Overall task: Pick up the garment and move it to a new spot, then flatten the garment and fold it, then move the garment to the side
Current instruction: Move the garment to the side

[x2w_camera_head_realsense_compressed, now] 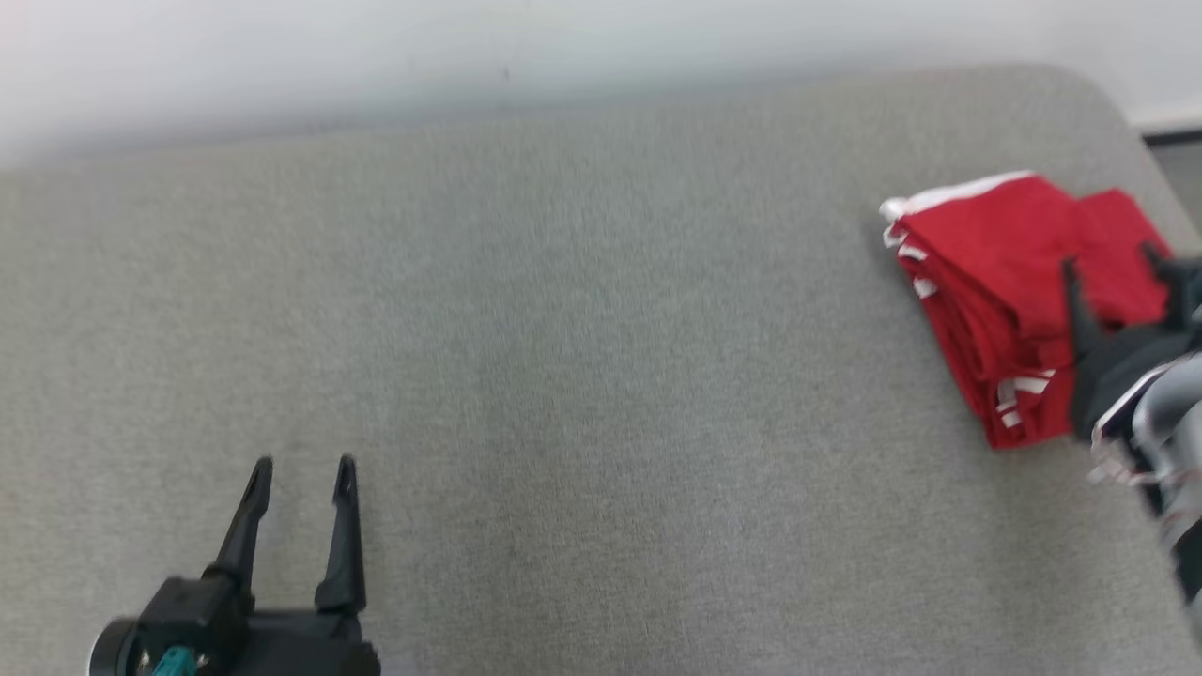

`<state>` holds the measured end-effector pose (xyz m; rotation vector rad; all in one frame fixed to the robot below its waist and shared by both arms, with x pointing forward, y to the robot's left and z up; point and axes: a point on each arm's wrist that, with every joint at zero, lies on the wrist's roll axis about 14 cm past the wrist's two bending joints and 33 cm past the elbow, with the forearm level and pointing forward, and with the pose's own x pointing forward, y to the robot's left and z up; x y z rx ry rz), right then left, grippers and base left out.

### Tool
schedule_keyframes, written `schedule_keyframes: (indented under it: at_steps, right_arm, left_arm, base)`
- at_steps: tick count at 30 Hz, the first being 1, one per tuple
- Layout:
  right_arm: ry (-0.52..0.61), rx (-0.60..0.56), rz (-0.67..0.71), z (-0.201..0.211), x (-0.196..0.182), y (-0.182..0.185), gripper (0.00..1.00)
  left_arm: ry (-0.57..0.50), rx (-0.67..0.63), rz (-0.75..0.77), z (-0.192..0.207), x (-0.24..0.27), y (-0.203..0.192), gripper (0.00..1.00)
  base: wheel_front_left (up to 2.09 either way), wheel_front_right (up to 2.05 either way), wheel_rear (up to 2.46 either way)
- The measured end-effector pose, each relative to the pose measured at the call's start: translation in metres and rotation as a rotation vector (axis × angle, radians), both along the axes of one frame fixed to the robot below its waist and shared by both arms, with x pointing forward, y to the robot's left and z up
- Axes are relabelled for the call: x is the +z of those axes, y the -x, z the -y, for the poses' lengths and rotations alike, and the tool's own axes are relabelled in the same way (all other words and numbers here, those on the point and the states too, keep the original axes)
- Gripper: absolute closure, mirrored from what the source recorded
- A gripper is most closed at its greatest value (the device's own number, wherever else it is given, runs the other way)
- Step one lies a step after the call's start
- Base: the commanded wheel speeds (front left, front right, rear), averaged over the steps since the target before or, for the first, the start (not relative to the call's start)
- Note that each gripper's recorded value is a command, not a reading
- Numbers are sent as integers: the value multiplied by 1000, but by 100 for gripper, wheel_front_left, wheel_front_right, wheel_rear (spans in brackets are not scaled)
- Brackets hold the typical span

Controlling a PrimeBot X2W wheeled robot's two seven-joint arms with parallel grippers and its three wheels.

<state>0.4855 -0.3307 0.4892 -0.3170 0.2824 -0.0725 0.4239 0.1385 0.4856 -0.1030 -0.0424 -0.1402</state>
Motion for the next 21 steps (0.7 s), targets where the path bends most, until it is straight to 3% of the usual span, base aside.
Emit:
schedule_keyframes:
  at_steps: [11,21]
  right_arm:
    - [-243,78,263,-69,36,49,0]
    - [-389,194,339,-140,37,88,0]
  left_arm:
    - [4,112,36,-34,21,37,0]
    - [3,179,34,-58,21,60,0]
  base:
    - [0,0,0]
    - [0,0,0]
